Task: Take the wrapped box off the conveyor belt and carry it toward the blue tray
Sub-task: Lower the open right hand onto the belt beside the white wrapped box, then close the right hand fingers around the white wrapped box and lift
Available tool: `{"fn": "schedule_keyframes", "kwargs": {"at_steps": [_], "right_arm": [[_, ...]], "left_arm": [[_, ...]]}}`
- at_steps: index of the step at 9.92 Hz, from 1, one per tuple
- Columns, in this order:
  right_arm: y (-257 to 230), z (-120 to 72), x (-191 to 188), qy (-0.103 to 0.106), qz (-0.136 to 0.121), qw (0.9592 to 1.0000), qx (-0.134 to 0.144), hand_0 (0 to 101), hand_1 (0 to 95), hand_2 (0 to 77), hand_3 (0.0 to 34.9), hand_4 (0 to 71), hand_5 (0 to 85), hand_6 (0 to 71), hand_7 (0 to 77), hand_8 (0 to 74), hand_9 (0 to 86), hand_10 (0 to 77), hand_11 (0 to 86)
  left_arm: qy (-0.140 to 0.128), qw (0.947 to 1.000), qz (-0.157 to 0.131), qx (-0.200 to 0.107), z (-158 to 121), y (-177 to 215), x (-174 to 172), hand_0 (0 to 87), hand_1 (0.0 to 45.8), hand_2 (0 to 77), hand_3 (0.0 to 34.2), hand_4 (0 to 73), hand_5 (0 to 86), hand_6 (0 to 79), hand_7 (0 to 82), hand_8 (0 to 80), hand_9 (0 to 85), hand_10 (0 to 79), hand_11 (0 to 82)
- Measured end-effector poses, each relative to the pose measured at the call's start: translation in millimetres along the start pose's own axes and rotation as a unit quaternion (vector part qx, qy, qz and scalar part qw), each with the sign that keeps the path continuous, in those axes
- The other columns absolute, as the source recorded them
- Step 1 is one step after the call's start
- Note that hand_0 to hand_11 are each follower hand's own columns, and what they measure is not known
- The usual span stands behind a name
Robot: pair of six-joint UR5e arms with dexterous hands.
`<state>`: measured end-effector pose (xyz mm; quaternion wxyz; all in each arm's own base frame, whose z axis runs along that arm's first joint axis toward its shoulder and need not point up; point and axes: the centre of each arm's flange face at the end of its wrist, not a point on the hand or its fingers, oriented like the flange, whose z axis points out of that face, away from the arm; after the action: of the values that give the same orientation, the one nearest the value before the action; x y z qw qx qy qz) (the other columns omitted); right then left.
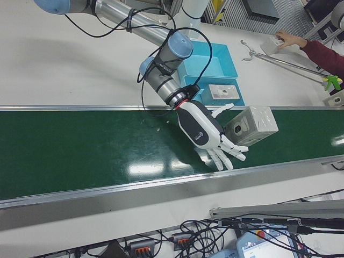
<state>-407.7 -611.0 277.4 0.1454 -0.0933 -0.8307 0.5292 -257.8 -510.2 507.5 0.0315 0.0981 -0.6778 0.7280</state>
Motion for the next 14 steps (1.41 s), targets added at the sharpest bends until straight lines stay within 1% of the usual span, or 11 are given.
{"fn": "schedule_keyframes", "kwargs": {"at_steps": [4,5,6,7,8,10,11,12,13,14], "right_arm": [[3,1.2,2,0.0,-0.002,1.0,-0.002,46,11.5,11.4,9.8,6.5,24.0,8.2,3.8,1.1,1.6,0.0,1.6],[3,1.4,2,0.0,-0.002,1.0,-0.002,46,11.5,11.4,10.6,6.5,24.5,8.2,3.8,1.1,1.6,0.0,1.6],[3,1.4,2,0.0,-0.003,1.0,-0.002,46,11.5,11.4,9.8,7.6,24.5,8.7,3.8,1.6,1.6,0.0,1.6],[3,1.3,2,0.0,-0.003,1.0,-0.002,46,11.5,11.4,9.8,7.6,24.5,8.7,3.8,1.6,1.6,0.0,1.6],[3,1.2,2,0.0,-0.003,1.0,-0.002,46,11.5,12.0,7.5,7.6,25.1,8.7,3.8,1.6,1.6,0.0,1.6],[2,0.9,0,-0.004,-0.002,1.0,-0.001,46,10.9,12.0,8.0,7.6,26.2,8.7,4.9,1.6,1.6,0.0,1.6],[2,0.6,-3,-0.014,0.0,0.9999,0.001,46,12.5,12.5,3.8,9.8,30.0,12.0,8.7,2.2,1.6,0.0,1.6],[5,-0.1,-7,-0.026,0.003,0.9996,0.002,47,10.4,24.5,0.6,14.7,43.1,23.5,22.4,13.6,8.7,13.6,6.5],[9,-1.3,-12,-0.04,0.005,0.9992,0.001,47,10.4,24.5,0.6,14.7,43.1,23.5,22.4,13.6,8.7,13.6,6.5],[14,-3.0,-16,-0.051,0.007,0.9986,-0.002,46,3.3,29.5,0.5,18.0,48.5,30.0,29.5,23.5,18.0,24.0,16.4]], "left_arm": [[0.0,1.0,0.0,0.0,0,0,0,0.0,0.0,0.5,0.0,0.0,1.1,0.0,0.5,0.5,0.0,0.5,0.5],[0.0,1.0,0.0,0.0,0,0,0,0.0,0.0,0.5,0.0,0.0,1.1,0.0,0.0,0.5,0.0,0.5,0.5],[0.0,1.0,0.0,0.0,0,0,0,0.0,0.0,0.5,0.0,0.0,1.1,0.0,0.0,0.5,0.0,0.5,0.5],[0.0,1.0,0.0,0.0,0,0,0,0.0,0.0,0.5,0.0,0.0,1.1,0.0,0.0,0.5,0.0,0.0,0.5],[0.0,1.0,0.0,0.0,0,0,0,0.0,0.0,0.5,0.0,0.0,1.1,0.0,0.0,0.5,0.5,0.5,0.5],[0.0,1.0,0.0,0.0,0,0,0,0.0,0.0,0.5,0.0,0.0,1.1,0.0,0.5,0.5,0.0,0.5,0.5],[0.0,1.0,0.0,0.0,0,0,0,0.0,0.0,0.5,0.0,0.0,0.5,0.0,0.5,0.5,0.0,0.5,0.5],[0.0,1.0,0.0,0.0,0,0,0,0.0,0.0,0.5,0.0,0.0,1.1,0.0,0.0,0.5,0.5,0.5,0.5],[0.0,1.0,0.0,0.0,0,0,0,0.0,0.0,0.5,0.0,0.0,1.1,0.0,0.0,0.5,0.5,0.5,0.5],[0.0,1.0,0.0,0.0,0,0,0,0.0,0.0,0.5,0.0,0.0,1.1,0.0,0.0,0.5,0.5,0.5,0.5]]}}
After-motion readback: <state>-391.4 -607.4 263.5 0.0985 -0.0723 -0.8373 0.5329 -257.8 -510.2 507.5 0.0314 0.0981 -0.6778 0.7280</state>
